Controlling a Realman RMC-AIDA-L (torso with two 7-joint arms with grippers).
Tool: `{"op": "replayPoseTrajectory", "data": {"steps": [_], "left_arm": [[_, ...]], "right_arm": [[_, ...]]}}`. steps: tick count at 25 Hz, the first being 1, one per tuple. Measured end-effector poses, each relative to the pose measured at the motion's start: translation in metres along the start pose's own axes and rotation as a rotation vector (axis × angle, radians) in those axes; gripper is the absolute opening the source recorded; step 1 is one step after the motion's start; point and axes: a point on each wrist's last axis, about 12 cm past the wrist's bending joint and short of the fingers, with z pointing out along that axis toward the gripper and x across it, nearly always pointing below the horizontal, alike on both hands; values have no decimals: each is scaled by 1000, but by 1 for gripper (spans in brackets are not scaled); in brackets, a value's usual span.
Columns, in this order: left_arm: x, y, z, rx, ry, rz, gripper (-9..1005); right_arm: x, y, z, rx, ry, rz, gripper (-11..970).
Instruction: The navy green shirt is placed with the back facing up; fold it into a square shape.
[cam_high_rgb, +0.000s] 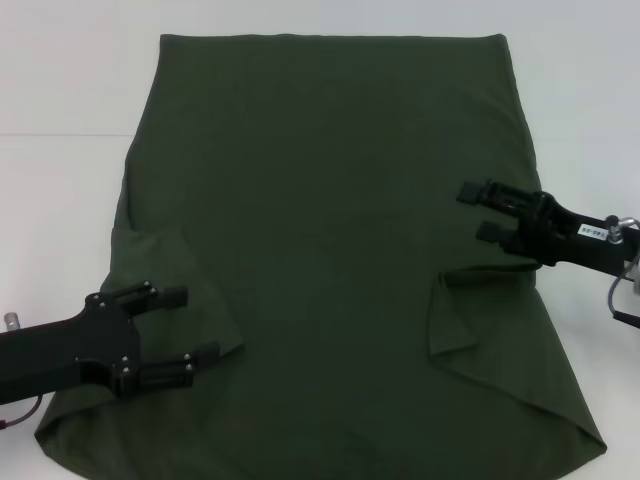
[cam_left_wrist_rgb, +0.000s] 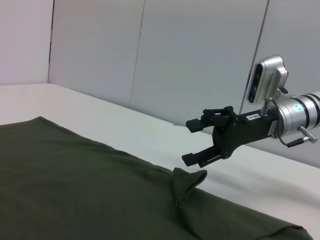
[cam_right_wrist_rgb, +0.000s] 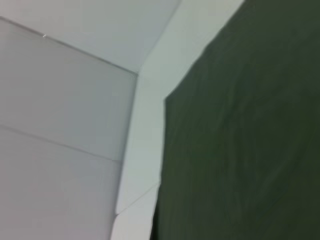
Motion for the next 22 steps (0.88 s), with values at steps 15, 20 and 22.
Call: {"op": "replayPoseTrajectory", "data": {"steps": [15,20,22], "left_arm": [[2,0,-2,-15,-18,-16,887],[2,-1,-1,-13,-19,-14,887],[2,-1,-1,-13,-19,-13,887]], "right_arm": [[27,-38,-52,47,-49,165,941],[28,-43,-43,114,-37,169,942],[28,-43,-39,127,-41,166,942]]}}
